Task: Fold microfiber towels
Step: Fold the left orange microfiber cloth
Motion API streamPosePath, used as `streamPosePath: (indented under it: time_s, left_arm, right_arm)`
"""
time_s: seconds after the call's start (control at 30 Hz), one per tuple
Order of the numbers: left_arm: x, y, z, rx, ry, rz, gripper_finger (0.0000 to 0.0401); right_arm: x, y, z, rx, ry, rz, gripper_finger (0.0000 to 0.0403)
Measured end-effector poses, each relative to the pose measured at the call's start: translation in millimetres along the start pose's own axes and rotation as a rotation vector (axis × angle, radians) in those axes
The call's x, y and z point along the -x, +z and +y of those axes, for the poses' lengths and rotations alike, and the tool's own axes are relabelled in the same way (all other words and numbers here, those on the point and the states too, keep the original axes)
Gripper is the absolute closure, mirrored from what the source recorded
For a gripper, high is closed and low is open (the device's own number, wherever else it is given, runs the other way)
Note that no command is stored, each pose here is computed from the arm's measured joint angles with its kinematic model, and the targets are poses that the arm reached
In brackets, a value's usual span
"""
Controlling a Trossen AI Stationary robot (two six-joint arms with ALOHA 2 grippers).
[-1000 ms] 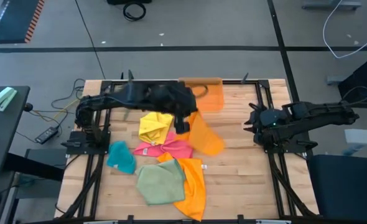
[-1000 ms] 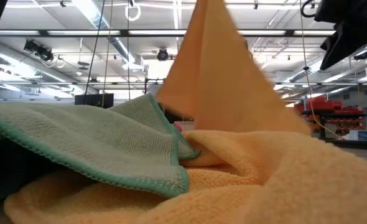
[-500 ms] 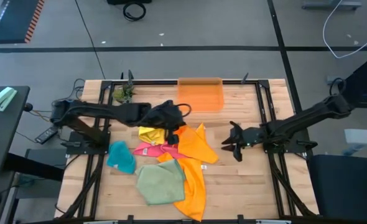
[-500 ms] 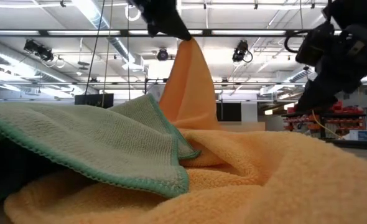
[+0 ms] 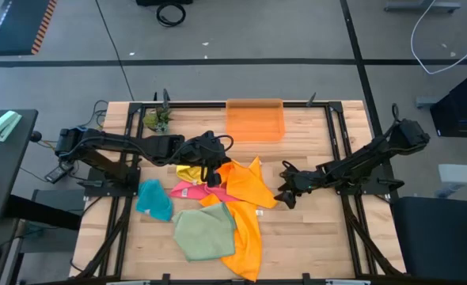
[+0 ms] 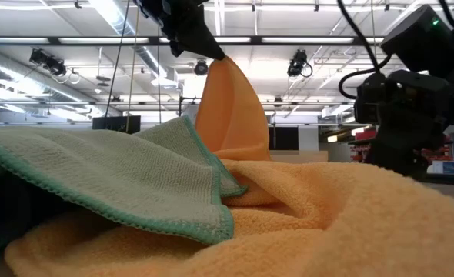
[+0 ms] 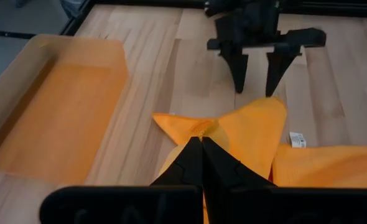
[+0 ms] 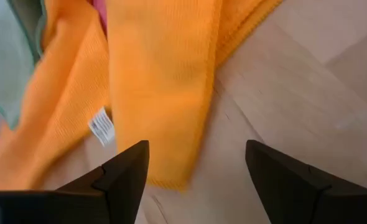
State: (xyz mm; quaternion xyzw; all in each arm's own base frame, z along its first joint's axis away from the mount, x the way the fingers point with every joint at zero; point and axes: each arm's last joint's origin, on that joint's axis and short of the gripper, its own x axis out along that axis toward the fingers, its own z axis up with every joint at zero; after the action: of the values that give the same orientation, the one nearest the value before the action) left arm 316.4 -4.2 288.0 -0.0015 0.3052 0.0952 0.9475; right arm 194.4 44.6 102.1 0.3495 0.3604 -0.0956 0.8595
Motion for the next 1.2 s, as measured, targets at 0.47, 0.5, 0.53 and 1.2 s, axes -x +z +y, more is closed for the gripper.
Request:
streamPosePath:
  time_s: [0.47,0.5,0.53,1.2]
  left_arm:
    - [2,-1,-11,-0.019,-0.031,-0.003,0.0397]
    - [2,-1,-11,-0.015,-0.030,-0.003,0.0396]
    - [2,-1,-11,-0.015,-0.030,-0.001,0.0395]
    - [3,9,-9,-0.039,-0.027,-0.083,0.0397]
  right_arm:
    - [-11,-12,17,-0.012,0.062,0.034,0.0166]
    - [-12,-12,19,-0.009,0.063,0.037,0.0172]
    - [-13,-11,21,-0.007,0.069,0.040,0.0180]
    - [57,19,41,0.353,0.040,0.070,0.0399]
